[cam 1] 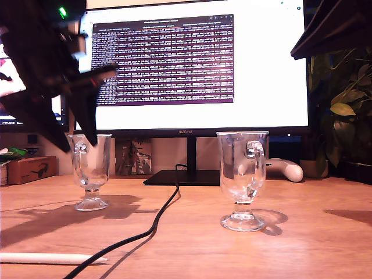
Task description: Pick the small glass cups in front of you with each of your hands, and place them behind the white pen
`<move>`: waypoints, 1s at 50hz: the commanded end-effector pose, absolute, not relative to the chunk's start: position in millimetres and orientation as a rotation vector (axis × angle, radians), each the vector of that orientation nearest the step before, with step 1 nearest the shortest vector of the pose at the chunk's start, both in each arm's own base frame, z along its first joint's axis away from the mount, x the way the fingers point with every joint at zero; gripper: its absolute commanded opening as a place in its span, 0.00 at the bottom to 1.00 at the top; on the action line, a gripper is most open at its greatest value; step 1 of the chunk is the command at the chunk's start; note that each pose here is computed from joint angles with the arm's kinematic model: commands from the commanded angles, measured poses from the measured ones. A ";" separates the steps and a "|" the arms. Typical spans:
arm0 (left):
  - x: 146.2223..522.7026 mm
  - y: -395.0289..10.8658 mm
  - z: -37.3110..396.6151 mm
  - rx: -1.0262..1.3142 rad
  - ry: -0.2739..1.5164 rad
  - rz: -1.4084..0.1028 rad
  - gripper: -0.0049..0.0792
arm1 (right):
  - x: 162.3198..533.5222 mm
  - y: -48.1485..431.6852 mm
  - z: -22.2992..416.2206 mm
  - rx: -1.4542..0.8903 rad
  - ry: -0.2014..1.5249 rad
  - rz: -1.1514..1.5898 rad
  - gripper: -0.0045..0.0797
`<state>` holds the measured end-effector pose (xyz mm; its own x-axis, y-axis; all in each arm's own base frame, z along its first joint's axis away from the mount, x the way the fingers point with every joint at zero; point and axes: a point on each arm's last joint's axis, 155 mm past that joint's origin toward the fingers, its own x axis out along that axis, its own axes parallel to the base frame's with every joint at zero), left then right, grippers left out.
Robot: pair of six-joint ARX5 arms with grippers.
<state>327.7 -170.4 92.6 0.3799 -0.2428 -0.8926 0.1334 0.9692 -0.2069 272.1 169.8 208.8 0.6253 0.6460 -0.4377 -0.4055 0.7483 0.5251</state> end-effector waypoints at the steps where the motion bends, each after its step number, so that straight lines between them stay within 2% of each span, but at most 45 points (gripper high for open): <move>1: 332.2 -173.6 90.0 -0.098 1.156 -0.247 0.50 | 271.1 174.2 216.8 0.402 0.649 0.637 0.04; 8: 335.4 -174.9 87.6 -0.098 1.152 -0.247 0.48 | 256.7 181.1 205.1 0.391 0.745 0.646 0.04; 11: 337.9 -176.3 89.2 -0.102 1.140 -0.251 0.47 | 248.4 183.8 195.1 0.383 0.821 0.642 0.07; 13: 338.4 -176.4 89.8 -0.102 1.138 -0.252 0.46 | 243.0 185.7 188.4 0.373 0.874 0.640 0.13; 17: 338.1 -176.5 89.8 -0.102 1.139 -0.253 0.45 | 231.4 189.9 172.5 0.344 0.984 0.639 0.33; 19: 338.1 -176.7 89.8 -0.102 1.139 -0.254 0.45 | 228.4 193.0 166.5 0.335 1.024 0.639 0.39; 31: 338.8 -178.1 90.8 -0.099 1.134 -0.264 0.45 | 222.5 195.1 128.6 0.252 1.208 0.540 0.40; 50: 342.4 -180.3 93.2 -0.083 1.114 -0.285 0.45 | 247.7 217.4 131.6 0.142 1.197 0.509 0.40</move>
